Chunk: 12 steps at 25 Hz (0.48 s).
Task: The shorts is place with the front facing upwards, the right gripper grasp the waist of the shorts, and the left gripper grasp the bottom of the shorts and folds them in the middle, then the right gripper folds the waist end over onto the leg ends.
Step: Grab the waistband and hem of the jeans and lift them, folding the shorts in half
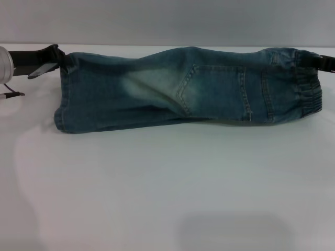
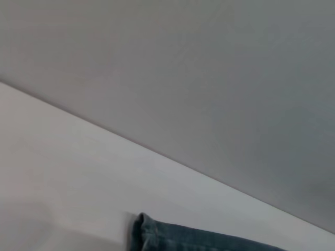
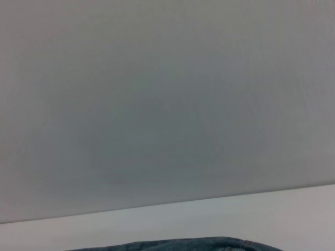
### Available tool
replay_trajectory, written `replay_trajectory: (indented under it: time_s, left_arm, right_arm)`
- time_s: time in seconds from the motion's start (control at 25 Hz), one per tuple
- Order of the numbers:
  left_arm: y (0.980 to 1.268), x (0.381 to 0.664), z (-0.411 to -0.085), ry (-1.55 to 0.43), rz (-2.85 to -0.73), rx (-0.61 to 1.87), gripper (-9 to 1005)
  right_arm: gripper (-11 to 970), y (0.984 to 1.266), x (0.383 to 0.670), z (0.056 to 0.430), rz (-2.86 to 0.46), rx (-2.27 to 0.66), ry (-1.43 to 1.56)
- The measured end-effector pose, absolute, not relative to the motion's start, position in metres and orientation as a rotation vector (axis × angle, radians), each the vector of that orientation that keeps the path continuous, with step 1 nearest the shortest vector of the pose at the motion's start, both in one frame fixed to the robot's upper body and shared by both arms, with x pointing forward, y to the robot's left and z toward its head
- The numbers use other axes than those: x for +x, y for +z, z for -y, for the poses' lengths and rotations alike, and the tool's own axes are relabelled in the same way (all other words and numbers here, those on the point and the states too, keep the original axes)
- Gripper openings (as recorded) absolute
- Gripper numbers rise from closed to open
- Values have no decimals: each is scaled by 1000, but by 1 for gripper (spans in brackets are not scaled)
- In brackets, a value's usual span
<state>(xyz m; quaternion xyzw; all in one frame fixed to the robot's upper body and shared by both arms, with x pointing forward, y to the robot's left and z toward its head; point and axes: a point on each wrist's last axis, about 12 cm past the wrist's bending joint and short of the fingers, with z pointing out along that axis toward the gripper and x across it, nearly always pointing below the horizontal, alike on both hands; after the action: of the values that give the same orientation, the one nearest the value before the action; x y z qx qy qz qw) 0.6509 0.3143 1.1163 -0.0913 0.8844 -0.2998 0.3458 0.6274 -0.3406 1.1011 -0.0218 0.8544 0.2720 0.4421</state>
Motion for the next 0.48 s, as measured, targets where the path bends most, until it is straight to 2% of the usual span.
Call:
replay_trajectory:
  time_s: [0.48]
  left_arm:
    - [1118, 651, -319, -767, -2295, -240, 75]
  right_arm:
    - [7, 1103, 628, 346, -2120, -45, 660]
